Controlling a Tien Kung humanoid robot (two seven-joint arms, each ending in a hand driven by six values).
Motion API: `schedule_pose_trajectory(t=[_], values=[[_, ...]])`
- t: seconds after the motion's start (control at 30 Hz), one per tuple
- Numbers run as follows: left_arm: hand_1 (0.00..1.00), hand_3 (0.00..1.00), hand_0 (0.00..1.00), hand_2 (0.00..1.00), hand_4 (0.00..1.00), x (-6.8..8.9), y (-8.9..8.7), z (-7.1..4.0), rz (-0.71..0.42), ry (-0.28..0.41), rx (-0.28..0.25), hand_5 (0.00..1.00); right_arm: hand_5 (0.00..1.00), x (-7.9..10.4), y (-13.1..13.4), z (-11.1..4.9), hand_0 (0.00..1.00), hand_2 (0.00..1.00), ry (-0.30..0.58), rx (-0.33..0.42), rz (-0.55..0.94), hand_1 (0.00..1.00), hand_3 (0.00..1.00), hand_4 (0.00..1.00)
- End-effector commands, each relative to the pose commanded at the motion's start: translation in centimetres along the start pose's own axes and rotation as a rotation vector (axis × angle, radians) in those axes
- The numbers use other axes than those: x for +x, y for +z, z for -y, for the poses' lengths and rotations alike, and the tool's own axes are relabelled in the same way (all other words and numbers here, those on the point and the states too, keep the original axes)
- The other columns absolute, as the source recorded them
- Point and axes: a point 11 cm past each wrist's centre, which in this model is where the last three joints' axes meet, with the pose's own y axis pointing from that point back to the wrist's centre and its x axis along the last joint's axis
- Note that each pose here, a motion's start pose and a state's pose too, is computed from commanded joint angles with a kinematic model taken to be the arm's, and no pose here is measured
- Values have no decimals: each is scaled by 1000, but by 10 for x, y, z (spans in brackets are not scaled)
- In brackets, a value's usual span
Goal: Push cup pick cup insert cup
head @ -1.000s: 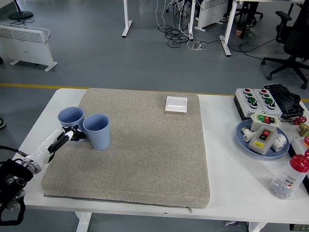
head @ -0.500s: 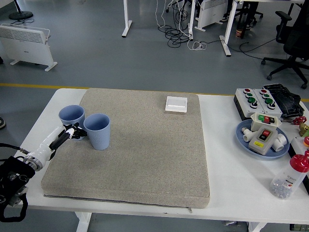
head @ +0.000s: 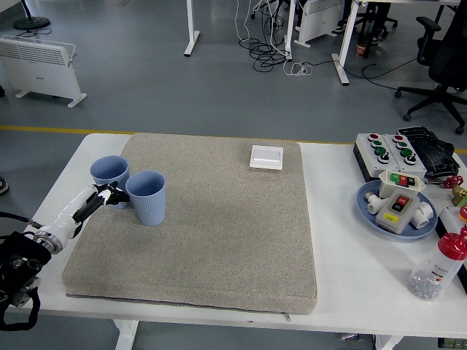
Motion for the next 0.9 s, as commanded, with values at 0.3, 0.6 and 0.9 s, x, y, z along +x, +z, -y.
schedule_pose_trajectory(t=[0.3, 0.6, 0.9], values=[[707, 510, 805, 606, 501, 4, 0, -5, 6, 3, -8, 998, 557, 0, 1, 0, 775, 719, 1, -1, -2, 715, 619, 284], [601, 489, 491, 541, 509, 30, 14, -35, 44, 84, -110, 998, 557, 1, 1, 0, 774, 717, 2, 1, 7, 716, 619, 285], [529, 529, 384, 518, 727, 51, 112, -50, 253, 133, -448, 722, 557, 3, -1, 0, 775, 717, 5, 3, 8, 715, 619, 285]])
